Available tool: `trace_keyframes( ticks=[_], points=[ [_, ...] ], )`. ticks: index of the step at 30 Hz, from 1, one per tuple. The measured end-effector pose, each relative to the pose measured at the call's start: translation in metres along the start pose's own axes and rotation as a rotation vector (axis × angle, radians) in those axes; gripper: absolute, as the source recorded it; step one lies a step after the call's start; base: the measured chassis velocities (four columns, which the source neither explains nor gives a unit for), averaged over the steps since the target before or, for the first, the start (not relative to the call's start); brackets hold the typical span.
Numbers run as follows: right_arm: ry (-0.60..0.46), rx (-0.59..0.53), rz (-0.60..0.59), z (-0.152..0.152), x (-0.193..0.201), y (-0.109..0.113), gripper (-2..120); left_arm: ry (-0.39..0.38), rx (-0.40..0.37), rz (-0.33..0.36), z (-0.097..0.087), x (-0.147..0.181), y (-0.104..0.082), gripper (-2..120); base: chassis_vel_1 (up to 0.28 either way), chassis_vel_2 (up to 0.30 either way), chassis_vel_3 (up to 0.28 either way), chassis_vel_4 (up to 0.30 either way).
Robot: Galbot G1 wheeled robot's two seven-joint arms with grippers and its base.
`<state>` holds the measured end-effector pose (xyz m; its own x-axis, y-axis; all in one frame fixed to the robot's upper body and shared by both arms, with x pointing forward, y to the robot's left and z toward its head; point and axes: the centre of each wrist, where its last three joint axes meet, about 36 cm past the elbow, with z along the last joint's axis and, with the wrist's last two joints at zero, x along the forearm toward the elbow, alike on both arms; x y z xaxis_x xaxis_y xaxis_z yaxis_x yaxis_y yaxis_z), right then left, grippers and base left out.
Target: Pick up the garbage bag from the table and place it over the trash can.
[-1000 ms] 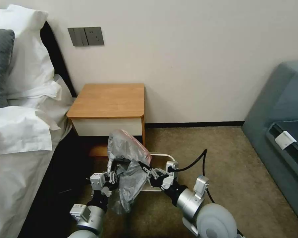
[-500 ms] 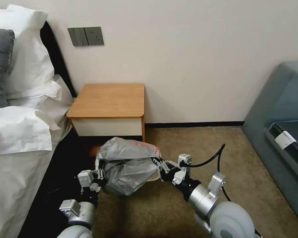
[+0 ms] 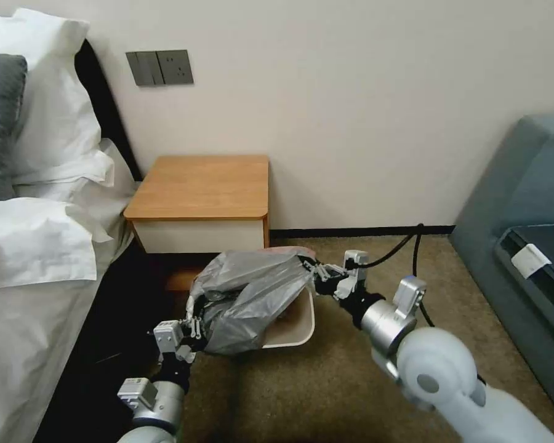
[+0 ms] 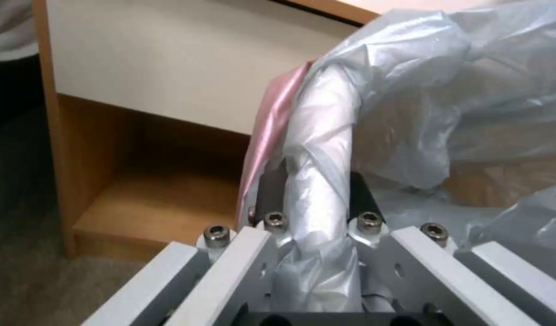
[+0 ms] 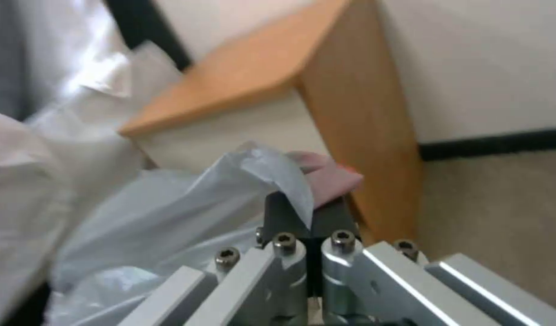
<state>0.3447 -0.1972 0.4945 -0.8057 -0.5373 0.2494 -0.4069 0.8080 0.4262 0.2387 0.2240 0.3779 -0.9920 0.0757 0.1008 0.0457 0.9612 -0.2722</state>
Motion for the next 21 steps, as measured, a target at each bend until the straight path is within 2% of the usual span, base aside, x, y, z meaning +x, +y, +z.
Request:
trace_keyframes(
  ticks=[3,6,15,21],
  points=[
    [0.042,0.000,0.042,-0.001,0.000,-0.002,0,0.000,0.016,0.000,0.000,0.000,-0.001,5,0.000,0.000,0.000,0.000],
    [0.085,-0.010,0.072,0.002,0.000,-0.008,0,-0.011,0.064,0.010,-0.004,0.000,-0.003,5,0.000,0.000,0.000,0.000],
    [0.091,-0.048,0.067,0.004,0.006,-0.008,0,-0.037,0.161,0.012,-0.017,-0.006,0.004,5,0.000,0.000,0.000,0.000],
    [0.062,-0.078,0.043,0.003,0.016,0.004,0,-0.030,0.210,-0.009,-0.023,-0.010,0.011,5,0.000,0.000,0.000,0.000]
  ],
)
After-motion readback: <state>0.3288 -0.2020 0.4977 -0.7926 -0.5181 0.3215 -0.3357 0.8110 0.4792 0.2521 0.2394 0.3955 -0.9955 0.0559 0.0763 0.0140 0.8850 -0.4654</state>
